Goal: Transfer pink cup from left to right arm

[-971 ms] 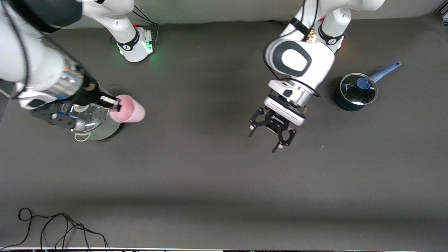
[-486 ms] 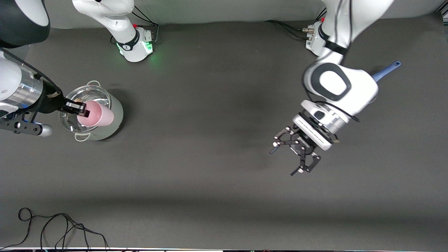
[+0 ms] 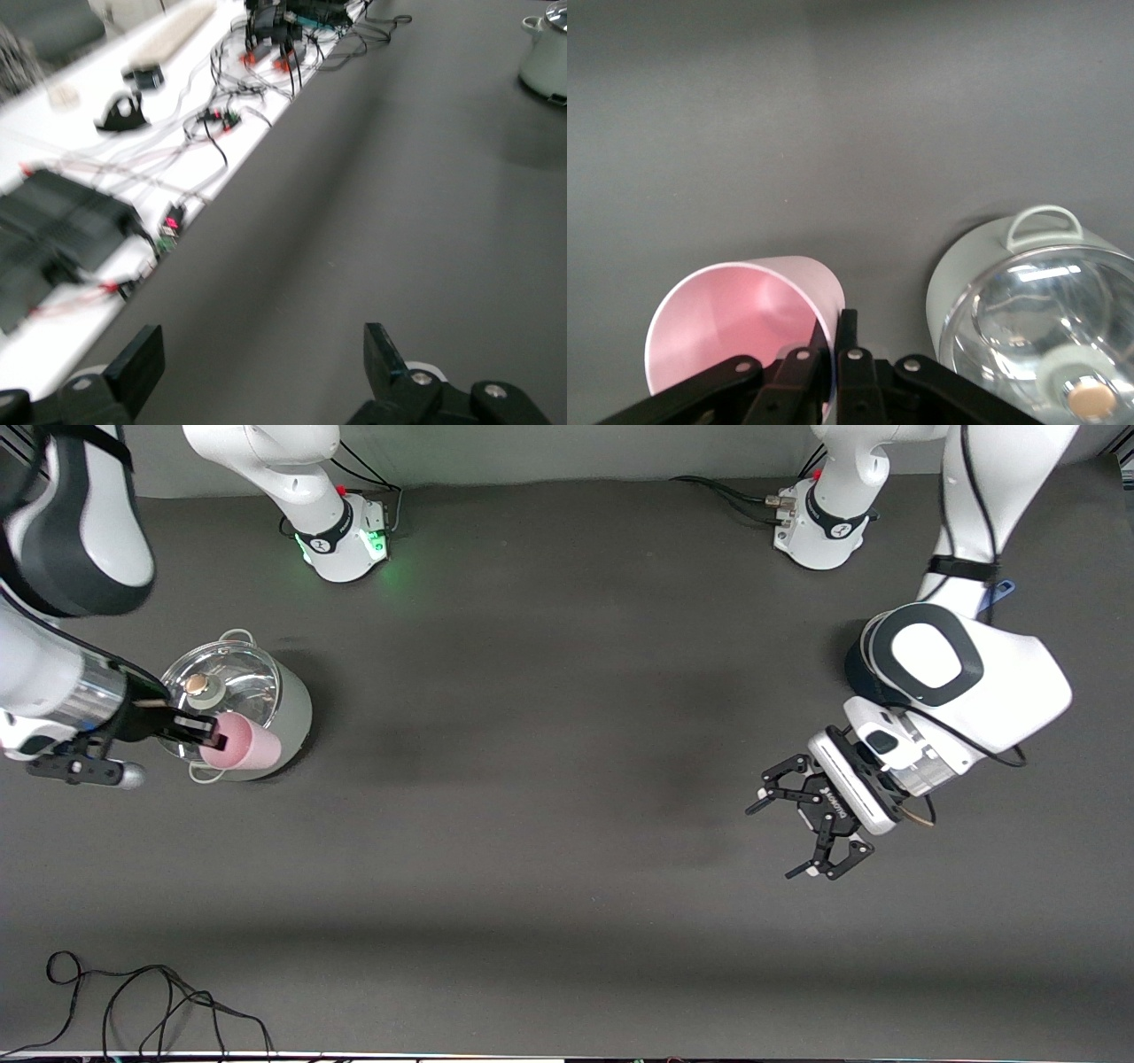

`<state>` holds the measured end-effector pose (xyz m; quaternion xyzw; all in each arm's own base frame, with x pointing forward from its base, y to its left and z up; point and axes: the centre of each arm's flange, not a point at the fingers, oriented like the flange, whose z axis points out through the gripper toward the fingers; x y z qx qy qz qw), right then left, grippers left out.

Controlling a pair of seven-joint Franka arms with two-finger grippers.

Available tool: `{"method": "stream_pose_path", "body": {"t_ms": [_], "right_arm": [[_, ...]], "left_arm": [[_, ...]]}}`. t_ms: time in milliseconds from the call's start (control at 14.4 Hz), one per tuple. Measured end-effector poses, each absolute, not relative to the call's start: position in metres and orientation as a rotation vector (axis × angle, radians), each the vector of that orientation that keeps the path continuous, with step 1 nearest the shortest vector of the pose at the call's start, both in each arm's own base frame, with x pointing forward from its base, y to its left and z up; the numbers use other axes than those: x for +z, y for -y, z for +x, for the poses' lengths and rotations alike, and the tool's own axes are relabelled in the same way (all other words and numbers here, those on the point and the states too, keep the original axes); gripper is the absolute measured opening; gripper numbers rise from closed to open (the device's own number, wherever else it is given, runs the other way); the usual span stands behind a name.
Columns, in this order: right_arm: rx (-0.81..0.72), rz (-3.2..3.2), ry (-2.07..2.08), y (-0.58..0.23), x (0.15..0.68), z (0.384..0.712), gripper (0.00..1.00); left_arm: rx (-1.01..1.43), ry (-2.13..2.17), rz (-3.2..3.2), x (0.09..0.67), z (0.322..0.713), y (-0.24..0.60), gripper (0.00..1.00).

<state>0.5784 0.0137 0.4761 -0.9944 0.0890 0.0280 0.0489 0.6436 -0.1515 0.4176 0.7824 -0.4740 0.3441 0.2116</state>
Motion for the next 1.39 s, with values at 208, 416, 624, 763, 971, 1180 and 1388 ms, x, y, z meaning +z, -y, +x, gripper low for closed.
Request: {"method": "stream_pose_path", "body": {"t_ms": [208,416,624,763,971,1180,1388], "right_arm": [[0.051,-3.035,-0.258,-0.018,0.431,0.571,0.05],[0.004,-3.04,-0.272,-0.017,0.376,0.557,0.05],[-0.023,-3.047,-0.258,-0.015,0.33,0.545,0.05],[-0.024,-3.049,-0.255,-0.014,0.308,0.544,0.05],[-0.06,-3.05,-0.258,-0.013,0.277,0.548,0.05],[-0.09,-3.052,-0.242,-0.019,0.253,0.549,0.05],[-0.091,-3.053,-0.235,-0.022,0.249,0.548,0.05]], "left_arm": [[0.659,1.11,2.323,0.433,0.635,0.136,1.0],[0.401,0.95,2.456,0.447,0.623,0.123,1.0],[0.23,1.032,2.576,0.458,0.609,0.102,1.0],[0.139,1.142,2.674,0.464,0.603,0.088,1.0],[-0.002,1.074,2.81,0.467,0.594,0.073,1.0],[-0.124,0.935,2.88,0.48,0.587,0.054,1.0],[-0.13,0.776,2.931,0.497,0.589,0.027,1.0]]}}
